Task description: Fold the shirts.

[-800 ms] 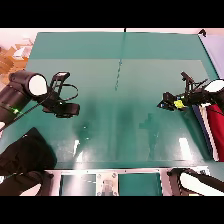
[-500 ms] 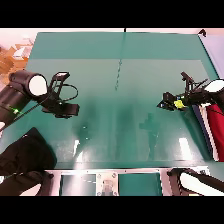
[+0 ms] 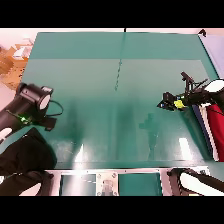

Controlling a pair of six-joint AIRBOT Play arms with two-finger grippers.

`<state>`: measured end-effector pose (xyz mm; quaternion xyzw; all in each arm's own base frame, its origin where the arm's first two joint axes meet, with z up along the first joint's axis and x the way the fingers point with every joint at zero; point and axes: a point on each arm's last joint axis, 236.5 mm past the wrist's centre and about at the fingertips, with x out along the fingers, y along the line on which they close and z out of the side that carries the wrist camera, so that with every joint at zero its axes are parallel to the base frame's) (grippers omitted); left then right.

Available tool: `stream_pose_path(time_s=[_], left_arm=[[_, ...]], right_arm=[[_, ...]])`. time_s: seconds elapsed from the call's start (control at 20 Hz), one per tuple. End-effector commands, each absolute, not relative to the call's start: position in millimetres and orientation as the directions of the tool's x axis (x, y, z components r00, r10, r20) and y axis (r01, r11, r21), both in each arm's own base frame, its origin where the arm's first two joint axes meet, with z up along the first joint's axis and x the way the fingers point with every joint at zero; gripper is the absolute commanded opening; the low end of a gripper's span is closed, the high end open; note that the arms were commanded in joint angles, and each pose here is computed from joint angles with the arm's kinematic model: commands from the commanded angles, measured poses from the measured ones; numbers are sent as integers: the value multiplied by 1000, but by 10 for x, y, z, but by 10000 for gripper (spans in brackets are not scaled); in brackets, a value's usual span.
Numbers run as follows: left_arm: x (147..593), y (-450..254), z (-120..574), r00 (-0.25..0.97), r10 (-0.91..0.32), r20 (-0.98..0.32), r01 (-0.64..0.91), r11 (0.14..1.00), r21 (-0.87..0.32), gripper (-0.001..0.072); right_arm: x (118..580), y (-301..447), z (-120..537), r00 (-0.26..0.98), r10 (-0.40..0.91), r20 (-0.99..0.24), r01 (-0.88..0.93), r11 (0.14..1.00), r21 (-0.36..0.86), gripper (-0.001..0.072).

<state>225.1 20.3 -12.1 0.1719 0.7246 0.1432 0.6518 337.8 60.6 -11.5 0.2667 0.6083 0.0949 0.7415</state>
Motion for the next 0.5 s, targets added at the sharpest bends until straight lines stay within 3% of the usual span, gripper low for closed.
stream_pose_path(time_s=[0.0,0.1,0.25,0.3,0.4,0.45], left_arm=[[1649,733,-285,-321,527,-787,32,837,547,712],[1462,845,-439,-376,509,-775,18,840,543,712],[1485,741,-765,-335,423,-842,-9,892,451,710],[1521,687,-823,-315,400,-861,0,907,421,618],[1579,652,-842,-294,385,-875,47,920,390,27],[1614,649,-824,-286,385,-878,83,922,378,20]], right_arm=[[3376,609,-114,241,465,-852,183,840,511,21],[3376,609,-114,241,465,-852,183,840,511,21],[3376,609,-114,241,465,-852,183,840,511,21],[3376,610,-113,242,466,-851,183,840,511,21],[3376,609,-114,241,465,-852,183,840,511,21],[3376,609,-114,241,465,-852,183,840,511,21]])
